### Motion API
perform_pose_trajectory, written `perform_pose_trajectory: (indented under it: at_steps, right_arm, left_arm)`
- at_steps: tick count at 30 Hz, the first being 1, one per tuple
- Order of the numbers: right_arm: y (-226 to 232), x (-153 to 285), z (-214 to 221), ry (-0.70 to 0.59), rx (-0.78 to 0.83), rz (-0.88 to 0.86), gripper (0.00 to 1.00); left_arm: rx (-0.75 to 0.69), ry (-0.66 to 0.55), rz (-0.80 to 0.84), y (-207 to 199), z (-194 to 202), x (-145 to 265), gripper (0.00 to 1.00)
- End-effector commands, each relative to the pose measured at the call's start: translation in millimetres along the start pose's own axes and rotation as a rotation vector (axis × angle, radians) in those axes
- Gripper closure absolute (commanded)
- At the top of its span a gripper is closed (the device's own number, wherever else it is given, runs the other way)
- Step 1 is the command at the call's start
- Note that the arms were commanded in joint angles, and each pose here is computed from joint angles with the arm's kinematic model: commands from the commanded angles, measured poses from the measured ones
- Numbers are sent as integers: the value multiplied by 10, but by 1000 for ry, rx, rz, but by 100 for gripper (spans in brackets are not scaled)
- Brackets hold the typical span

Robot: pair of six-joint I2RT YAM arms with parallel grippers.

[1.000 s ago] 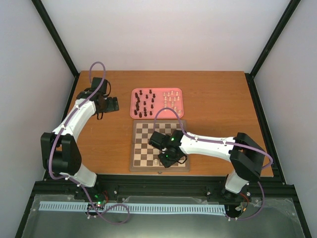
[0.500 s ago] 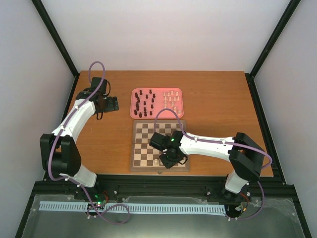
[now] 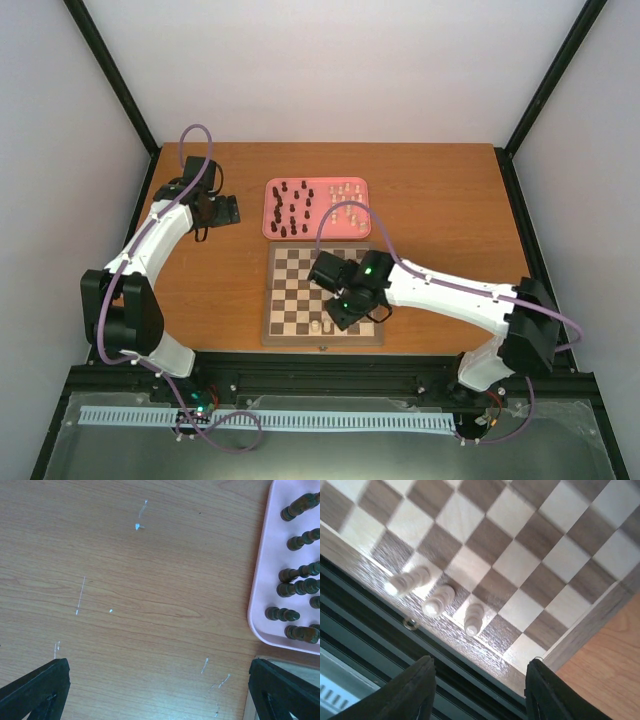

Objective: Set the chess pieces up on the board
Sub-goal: Place the chess piece on the chessboard, then pick up the chess piece from the storage box.

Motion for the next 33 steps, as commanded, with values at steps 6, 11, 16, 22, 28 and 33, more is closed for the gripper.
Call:
perform_pose_trajectory:
  at_steps: [6, 11, 16, 22, 28, 33]
  right_arm:
    - [-588, 495, -722, -170, -145, 25, 48]
    - [-961, 250, -1451, -195, -240, 106, 44]
    - [-1224, -20, -2068, -229, -320, 160, 33]
    - [-1583, -354, -2399, -216, -408, 146, 41]
    - [-1695, -629, -2520, -167, -355, 94, 45]
    - [-1684, -763, -2502, -131, -319, 75, 48]
  left_arm:
    - [-15, -54, 6, -8, -144, 131, 0]
    - [-14, -53, 17, -16, -160, 137, 0]
    - [-18, -46, 5, -9, -165, 121, 0]
    - [-19, -23, -4, -9, -138, 58, 0]
    - [-24, 7, -19, -3, -64, -27, 0]
    - [-26, 17, -24, -6, -56, -76, 0]
Point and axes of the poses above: each gripper's point midway between its finger pads, its own x axis back along the fingers, its own y axis along the line the jaws close on, z = x × y, the point moved 8 cm from there along x, back along the fingers, and after that the axes turned 13 degrees about -x, right-handed, at the moved point
